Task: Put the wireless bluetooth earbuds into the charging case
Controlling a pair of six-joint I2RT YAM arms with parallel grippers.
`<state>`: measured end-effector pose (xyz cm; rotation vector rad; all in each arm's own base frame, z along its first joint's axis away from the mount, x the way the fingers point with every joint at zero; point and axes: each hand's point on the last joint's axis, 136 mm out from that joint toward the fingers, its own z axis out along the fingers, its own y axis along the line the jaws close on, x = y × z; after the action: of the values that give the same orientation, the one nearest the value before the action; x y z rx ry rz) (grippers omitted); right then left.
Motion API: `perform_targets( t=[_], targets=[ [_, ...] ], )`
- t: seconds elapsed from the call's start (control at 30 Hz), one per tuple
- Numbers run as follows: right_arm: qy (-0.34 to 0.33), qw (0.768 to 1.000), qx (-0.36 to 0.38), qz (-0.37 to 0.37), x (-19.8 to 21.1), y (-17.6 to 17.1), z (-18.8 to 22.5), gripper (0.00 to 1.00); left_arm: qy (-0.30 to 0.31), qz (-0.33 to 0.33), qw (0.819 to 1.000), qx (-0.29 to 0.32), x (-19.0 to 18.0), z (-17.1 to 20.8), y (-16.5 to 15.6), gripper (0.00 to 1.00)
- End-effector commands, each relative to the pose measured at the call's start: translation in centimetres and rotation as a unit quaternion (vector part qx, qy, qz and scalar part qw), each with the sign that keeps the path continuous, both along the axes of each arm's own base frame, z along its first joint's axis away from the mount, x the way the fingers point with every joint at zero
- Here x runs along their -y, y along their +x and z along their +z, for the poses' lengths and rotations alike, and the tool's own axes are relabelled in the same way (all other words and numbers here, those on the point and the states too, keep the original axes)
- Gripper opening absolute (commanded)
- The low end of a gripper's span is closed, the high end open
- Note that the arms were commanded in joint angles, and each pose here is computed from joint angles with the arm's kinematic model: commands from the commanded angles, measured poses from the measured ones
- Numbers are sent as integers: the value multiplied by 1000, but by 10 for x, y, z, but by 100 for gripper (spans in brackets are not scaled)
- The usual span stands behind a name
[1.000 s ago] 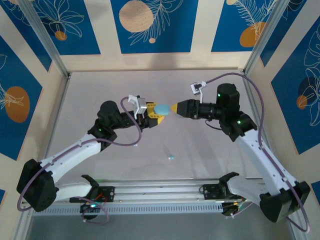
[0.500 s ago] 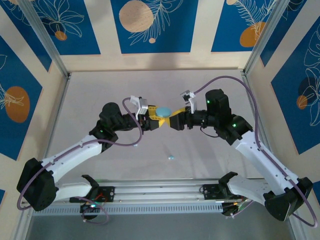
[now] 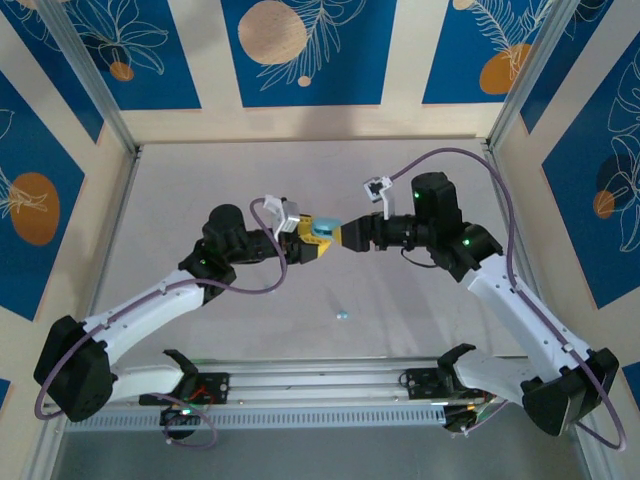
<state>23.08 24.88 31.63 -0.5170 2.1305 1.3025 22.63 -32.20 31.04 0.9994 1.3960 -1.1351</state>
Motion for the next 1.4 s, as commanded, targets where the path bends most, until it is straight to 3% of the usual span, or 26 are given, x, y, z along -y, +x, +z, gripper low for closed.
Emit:
perform_targets(
  t=[0.0,0.3,0.53,0.73,0.87,0.93,1.13,1.37],
  targets=[
    [13,999,-24,-28,4,15,4,65,-17,-58,997,49,1,20,-30,21],
    [-4,998,-45,-45,6,20,-4,66,-39,-47,996,62,-3,27,-30,21],
    [20,999,-21,-31,9,2,21,67,-33,4,998,57,-9,22,-16,22],
    [7,995,-7,-104,40,-6,25,66,-29,54,996,70,-19,20,-7,21],
    [-62,973,-85,-206,76,2,-22,59,-34,85,993,79,-29,22,-4,21],
    [-88,961,-144,-220,81,0,-52,55,-38,94,991,84,-33,25,-5,21],
    [-158,904,-340,-204,63,-28,-150,47,-49,122,987,94,-47,33,-9,21],
    [-211,866,-419,-175,25,-72,-225,47,-46,141,983,106,-57,37,-10,21]
  ],
)
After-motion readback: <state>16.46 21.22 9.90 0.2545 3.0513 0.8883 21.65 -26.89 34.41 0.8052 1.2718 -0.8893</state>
